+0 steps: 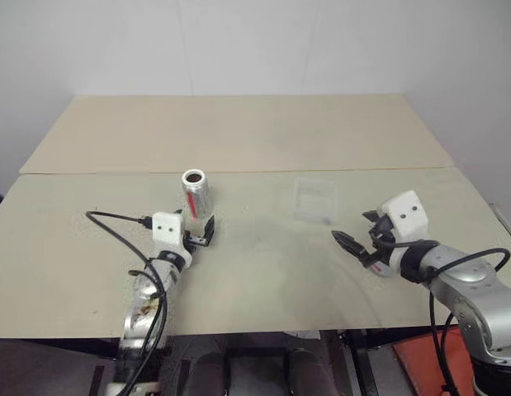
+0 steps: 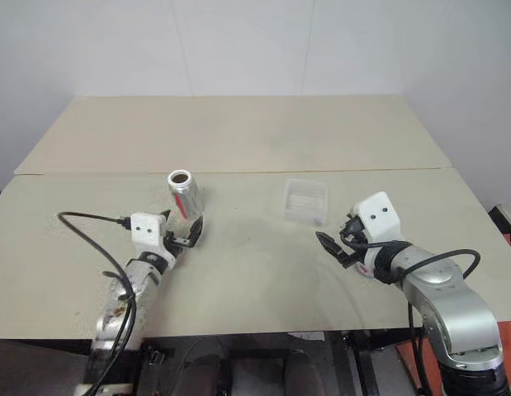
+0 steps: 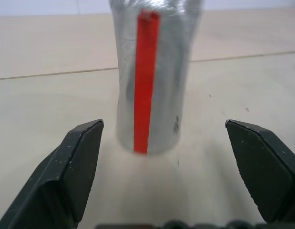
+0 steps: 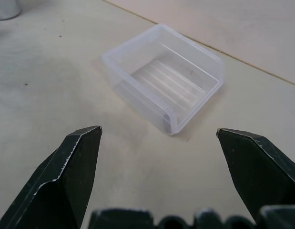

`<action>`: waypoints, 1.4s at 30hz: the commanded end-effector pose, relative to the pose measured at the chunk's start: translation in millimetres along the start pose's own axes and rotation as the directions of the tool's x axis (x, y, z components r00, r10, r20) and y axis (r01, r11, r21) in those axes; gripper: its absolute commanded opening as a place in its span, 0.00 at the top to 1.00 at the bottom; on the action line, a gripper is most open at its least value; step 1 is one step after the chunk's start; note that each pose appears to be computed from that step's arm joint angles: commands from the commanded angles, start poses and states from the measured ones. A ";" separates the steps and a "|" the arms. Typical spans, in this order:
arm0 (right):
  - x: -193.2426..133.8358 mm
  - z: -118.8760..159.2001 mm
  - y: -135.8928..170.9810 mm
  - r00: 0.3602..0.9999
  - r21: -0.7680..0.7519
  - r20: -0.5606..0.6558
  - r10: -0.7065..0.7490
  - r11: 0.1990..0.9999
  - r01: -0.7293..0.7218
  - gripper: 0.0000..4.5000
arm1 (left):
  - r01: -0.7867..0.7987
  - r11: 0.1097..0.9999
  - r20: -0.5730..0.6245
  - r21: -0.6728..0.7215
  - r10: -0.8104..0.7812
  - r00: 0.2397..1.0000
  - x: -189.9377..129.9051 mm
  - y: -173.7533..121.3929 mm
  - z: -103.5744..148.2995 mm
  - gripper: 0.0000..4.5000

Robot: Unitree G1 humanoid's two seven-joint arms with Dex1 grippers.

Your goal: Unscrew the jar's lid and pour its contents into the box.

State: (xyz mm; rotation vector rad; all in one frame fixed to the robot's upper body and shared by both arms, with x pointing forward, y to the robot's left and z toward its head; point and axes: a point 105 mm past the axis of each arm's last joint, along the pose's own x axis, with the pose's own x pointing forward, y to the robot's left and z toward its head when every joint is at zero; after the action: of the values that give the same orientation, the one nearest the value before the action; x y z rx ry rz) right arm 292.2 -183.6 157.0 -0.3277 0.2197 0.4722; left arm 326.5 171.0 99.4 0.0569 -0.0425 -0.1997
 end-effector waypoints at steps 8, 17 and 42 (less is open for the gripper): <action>-44.7 21.1 -12.3 0.960 -0.283 0.057 0.276 0.926 -0.250 0.00 | 0.418 0.903 0.203 0.101 -0.430 0.880 -70.1 -11.4 87.0 0.01; -71.5 14.1 -26.6 0.915 -0.405 -0.056 0.401 0.828 -0.387 0.00 | 0.645 0.736 0.054 0.207 -0.667 0.744 -95.1 -8.8 99.6 0.01; -50.7 55.0 6.8 0.761 -0.506 -0.058 0.646 0.638 -0.580 0.00 | 0.477 0.796 -0.177 0.372 -0.444 0.879 -119.6 45.1 114.2 0.01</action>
State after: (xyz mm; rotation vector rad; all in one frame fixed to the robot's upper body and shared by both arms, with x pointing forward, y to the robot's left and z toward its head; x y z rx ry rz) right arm 258.1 -184.7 214.3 -0.7274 0.0845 1.2017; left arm 220.0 237.1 197.9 0.4581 0.0445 -0.6750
